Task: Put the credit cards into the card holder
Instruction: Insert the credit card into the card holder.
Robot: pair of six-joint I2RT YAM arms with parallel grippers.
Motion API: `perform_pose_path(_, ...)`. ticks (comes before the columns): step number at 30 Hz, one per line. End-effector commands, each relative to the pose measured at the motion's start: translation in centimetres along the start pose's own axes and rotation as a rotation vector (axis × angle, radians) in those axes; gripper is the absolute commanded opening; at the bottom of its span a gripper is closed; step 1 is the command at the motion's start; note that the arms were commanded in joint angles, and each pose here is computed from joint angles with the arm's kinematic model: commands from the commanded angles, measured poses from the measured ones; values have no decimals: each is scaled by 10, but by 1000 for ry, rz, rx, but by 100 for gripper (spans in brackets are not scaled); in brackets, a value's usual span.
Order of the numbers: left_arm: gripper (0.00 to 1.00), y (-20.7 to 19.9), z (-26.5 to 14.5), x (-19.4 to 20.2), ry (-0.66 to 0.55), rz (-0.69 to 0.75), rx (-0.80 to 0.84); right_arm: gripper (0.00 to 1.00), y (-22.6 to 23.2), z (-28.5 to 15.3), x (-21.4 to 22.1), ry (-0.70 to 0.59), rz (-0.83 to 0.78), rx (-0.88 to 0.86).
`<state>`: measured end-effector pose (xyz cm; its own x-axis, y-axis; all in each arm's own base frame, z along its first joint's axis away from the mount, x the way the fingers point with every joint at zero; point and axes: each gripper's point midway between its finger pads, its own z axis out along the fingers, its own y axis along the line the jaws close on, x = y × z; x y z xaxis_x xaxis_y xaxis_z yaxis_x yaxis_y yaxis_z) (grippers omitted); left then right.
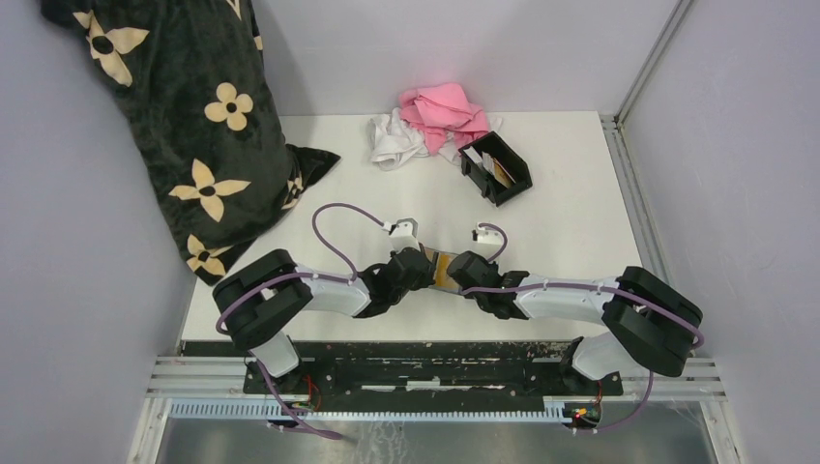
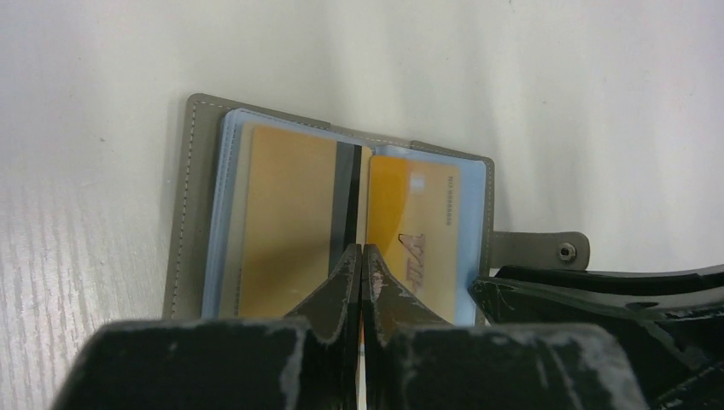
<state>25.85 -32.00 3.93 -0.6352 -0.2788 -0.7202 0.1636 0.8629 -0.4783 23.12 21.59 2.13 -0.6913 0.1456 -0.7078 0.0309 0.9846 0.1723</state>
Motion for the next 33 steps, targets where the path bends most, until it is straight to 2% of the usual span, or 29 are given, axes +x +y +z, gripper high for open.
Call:
perform_pose_path(1, 3, -9, 6, -16, -42, 24, 16, 32, 4, -6, -18, -41, 8, -4)
perform_pose_path(33, 3, -9, 23, 9, 30, 18, 29, 33, -4, 3, -10, -28, 13, 23)
